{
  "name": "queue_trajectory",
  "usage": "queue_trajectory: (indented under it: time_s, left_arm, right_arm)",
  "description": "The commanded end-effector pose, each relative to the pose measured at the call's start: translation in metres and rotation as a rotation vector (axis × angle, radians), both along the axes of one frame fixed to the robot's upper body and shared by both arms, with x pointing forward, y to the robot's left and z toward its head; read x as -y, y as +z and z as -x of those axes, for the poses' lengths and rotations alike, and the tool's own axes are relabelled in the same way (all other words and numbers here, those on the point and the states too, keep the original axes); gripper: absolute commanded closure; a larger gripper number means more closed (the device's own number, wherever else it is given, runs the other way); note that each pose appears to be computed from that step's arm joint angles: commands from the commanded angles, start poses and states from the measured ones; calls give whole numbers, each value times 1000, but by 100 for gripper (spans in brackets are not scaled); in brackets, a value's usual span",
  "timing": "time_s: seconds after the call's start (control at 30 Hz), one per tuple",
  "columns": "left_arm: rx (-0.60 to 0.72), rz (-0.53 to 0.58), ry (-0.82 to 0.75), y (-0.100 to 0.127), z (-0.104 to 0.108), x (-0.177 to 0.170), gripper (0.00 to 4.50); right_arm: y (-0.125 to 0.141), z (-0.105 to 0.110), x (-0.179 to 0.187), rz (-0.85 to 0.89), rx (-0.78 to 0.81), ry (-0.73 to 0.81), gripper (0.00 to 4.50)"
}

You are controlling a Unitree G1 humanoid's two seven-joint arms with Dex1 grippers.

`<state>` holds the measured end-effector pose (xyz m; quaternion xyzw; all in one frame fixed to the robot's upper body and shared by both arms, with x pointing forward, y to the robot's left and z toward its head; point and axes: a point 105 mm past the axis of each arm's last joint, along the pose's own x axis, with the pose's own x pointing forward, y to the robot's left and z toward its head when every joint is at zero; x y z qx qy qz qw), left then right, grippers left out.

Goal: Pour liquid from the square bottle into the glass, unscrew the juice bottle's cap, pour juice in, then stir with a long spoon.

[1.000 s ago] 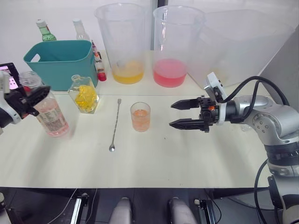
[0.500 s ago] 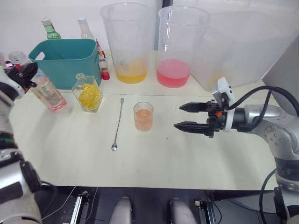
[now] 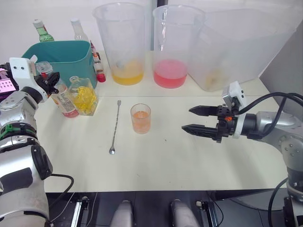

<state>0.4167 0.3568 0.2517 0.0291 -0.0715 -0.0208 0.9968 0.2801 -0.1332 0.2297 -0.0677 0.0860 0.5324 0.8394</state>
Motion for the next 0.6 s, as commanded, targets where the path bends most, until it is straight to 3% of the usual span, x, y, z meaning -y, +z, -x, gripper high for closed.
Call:
queue_trajectory:
  time_s: [0.03, 0.07, 0.27, 0.33, 0.43, 0.5, 0.6]
  left_arm:
    - [52, -31, 3, 16, 2, -2, 298]
    - [52, -33, 2, 16, 3, -2, 298]
    - [88, -26, -8, 24, 6, -3, 85]
    - [134, 31, -3, 33, 8, -6, 17]
    - [291, 122, -48, 65, 19, -10, 8]
    - [330, 125, -72, 75, 23, -8, 8]
    - [459, 127, -146, 109, 36, -3, 8]
  right_arm:
    - [12, 5, 2, -4, 53, 3, 3]
    - [12, 5, 2, -2, 53, 2, 3]
    - [13, 4, 1, 3, 56, 8, 0]
    - [12, 2, 1, 6, 59, 5, 0]
    - [14, 0, -2, -4, 62, 16, 0]
    - [14, -1, -3, -8, 63, 20, 0]
    - [13, -3, -5, -6, 65, 28, 0]
